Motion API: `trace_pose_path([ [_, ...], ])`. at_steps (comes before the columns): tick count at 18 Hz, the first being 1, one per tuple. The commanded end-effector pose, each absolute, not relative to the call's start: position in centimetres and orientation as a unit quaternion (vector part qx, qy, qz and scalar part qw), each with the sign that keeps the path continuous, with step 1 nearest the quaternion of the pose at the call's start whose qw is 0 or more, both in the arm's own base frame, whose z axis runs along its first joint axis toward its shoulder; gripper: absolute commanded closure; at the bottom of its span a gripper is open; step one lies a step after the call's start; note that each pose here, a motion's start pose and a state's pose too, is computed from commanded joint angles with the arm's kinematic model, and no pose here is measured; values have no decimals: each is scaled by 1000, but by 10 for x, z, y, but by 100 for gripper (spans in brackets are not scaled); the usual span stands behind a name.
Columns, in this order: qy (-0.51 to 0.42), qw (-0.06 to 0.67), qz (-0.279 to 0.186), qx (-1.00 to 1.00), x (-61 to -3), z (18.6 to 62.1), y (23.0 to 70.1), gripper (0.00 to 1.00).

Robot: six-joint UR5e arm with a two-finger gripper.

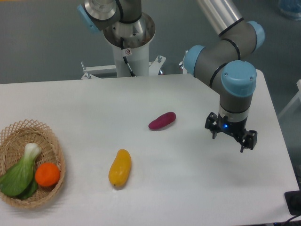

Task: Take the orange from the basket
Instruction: 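Lower the open gripper slightly above the table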

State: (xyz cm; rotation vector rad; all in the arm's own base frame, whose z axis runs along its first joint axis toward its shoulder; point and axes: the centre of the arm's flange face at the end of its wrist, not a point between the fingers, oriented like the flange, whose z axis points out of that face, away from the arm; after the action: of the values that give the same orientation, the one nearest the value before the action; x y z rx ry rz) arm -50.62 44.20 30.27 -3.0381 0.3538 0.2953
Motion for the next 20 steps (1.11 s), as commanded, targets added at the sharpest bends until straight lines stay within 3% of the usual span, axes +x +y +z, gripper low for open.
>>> trace_pose_path([
  [20, 98, 33, 85, -991, -462, 296, 477, 0],
])
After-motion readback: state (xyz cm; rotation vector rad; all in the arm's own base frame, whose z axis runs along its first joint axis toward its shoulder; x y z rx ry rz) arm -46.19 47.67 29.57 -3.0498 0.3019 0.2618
